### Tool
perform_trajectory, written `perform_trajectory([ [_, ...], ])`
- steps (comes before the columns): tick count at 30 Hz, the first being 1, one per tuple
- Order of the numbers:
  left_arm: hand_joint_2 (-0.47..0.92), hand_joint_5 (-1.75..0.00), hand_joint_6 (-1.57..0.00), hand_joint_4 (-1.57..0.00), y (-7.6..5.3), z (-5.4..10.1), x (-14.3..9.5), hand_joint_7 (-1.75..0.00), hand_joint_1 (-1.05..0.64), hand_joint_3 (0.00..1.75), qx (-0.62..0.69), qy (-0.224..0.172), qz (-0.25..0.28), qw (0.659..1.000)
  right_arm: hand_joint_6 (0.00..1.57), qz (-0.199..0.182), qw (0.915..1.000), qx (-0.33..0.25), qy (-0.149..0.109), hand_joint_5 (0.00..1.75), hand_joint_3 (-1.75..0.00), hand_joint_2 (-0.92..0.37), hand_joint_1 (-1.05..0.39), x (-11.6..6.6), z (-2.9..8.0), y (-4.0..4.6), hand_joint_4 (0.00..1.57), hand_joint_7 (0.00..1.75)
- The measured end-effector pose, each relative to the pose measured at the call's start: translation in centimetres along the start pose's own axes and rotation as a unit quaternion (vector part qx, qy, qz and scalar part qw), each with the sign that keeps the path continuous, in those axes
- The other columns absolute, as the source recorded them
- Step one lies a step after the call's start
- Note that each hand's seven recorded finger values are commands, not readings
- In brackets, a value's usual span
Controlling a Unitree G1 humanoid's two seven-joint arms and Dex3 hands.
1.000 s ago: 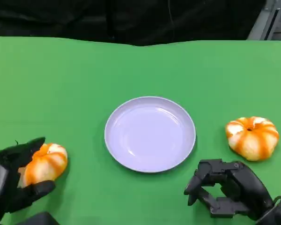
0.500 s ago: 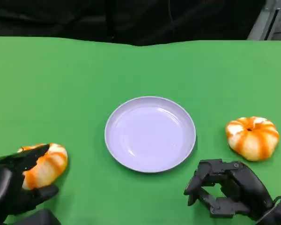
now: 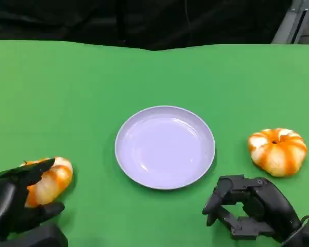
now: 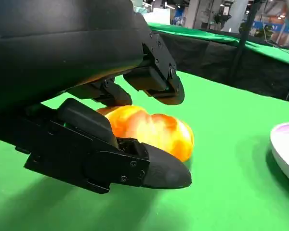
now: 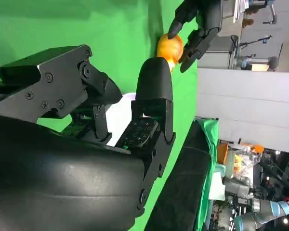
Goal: Grasp the bread from the table and place it into the plate.
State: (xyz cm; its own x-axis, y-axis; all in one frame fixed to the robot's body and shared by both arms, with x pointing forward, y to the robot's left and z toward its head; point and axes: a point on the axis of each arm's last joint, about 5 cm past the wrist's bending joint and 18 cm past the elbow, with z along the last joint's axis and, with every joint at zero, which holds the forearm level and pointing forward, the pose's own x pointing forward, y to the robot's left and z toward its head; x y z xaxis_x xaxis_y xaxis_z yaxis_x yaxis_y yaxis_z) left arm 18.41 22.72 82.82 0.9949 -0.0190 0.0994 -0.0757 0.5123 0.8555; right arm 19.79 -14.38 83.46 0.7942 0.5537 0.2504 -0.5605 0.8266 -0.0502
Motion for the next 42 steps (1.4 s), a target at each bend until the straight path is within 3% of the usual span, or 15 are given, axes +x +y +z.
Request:
perform_trajectory([
  [18, 0.92, 0.00, -0.57, -0.63, -0.2, -0.2, 0.3, 0.00, -0.87, 0.25, 0.001, 0.000, -0.005, 1.000, 0.94, 0.000, 1.0000, 0.001, 0.001, 1.26, -0.99, -0.64, 0.12, 0.0, 0.0, 0.01, 0.88, 0.91],
  [19, 0.85, 0.00, -0.58, -0.64, -0.2, -0.2, 0.3, 0.00, -0.48, 0.15, 0.001, 0.000, -0.005, 1.000, 0.94, 0.000, 1.0000, 0.001, 0.001, 1.26, -0.99, -0.64, 0.12, 0.0, 0.0, 0.01, 0.88, 0.90],
  [22, 0.82, 0.00, -0.60, -0.65, -0.3, -0.4, 0.9, 0.00, -0.15, 0.04, 0.008, 0.004, -0.015, 1.000, 0.94, 0.000, 1.0000, 0.001, 0.000, 1.26, -0.99, -0.65, 0.12, 0.0, 0.0, 0.02, 0.88, 0.90],
  [25, 0.83, 0.00, -0.57, -0.64, -0.1, -0.7, 1.3, 0.00, -0.06, 0.02, 0.018, 0.005, -0.022, 1.000, 0.94, 0.001, 1.0000, 0.002, 0.000, 1.26, -0.98, -0.65, 0.12, 0.0, 0.0, 0.06, 0.89, 0.90],
  [35, 0.84, 0.00, -0.56, -0.61, -0.3, -0.7, 1.3, 0.00, 0.01, 0.01, 0.009, -0.001, -0.028, 1.000, 0.94, -0.001, 1.0000, 0.001, 0.000, 1.26, -0.96, -0.66, 0.11, 0.0, 0.0, 0.05, 0.89, 0.90],
  [40, 0.85, -0.07, -0.75, -0.76, -0.3, -0.7, 1.3, -0.06, 0.02, 0.01, 0.007, 0.007, -0.025, 1.000, 0.94, -0.003, 1.0000, 0.000, -0.001, 1.27, -0.96, -0.66, 0.11, 0.0, 0.0, 0.06, 0.89, 0.91],
  [41, 0.86, -0.16, -0.81, -0.76, -0.3, -0.7, 1.3, -0.06, 0.02, 0.00, 0.004, 0.008, -0.023, 1.000, 0.94, -0.004, 1.0000, 0.000, -0.001, 1.27, -0.96, -0.66, 0.11, 0.0, 0.0, 0.06, 0.89, 0.91],
  [42, 0.86, -0.45, -0.85, -0.63, -0.3, -0.7, 1.3, -0.04, 0.02, 0.00, 0.001, 0.009, -0.022, 1.000, 0.94, -0.004, 1.0000, 0.000, -0.001, 1.27, -0.96, -0.66, 0.11, 0.0, 0.0, 0.05, 0.89, 0.91],
])
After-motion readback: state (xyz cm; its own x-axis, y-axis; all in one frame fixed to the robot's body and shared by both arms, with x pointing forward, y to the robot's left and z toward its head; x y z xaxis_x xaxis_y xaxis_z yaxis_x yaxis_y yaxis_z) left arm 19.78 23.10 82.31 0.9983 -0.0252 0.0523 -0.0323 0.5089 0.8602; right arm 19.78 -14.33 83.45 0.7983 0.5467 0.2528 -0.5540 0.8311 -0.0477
